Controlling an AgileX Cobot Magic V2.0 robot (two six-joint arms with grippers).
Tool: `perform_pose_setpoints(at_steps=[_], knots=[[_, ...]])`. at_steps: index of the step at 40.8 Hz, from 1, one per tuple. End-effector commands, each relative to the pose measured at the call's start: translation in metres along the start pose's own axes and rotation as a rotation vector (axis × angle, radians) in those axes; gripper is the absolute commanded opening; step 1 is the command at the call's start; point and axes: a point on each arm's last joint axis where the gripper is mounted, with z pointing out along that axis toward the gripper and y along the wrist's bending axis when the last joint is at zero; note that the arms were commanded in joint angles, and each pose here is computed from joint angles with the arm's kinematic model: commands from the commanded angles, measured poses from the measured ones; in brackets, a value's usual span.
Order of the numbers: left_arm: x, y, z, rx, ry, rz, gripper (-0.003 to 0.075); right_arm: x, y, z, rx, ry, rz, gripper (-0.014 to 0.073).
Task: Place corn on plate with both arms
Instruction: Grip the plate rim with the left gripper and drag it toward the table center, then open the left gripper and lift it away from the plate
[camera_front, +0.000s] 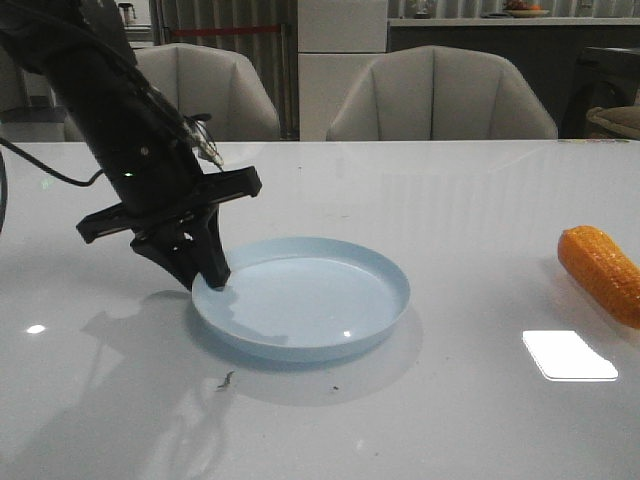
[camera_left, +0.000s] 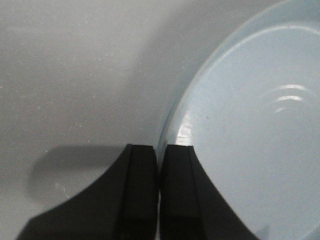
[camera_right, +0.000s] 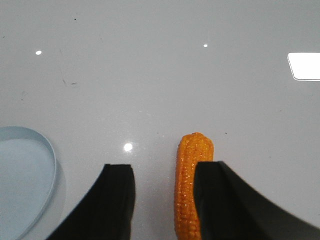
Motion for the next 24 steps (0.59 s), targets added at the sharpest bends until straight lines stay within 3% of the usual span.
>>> perform_pose_setpoints(at_steps=[1,13,24], knots=[[-0.005,-0.016,-0.026,0.04,-0.069,0.025,0.0134,-0.02,0.002,-0.004,-0.015,-0.118,-0.013,0.0404],[-0.015,-0.018,-0.036,0.001,-0.111,0.131,0.0415,-0.016,0.002,-0.004,-0.007,-0.071,-0.013,0.0404],[-0.054,-0.035,-0.104,0.006,-0.288,0.222,0.0431,-0.015,0.002,-0.004,-0.007,-0.07,-0.013,0.0404]])
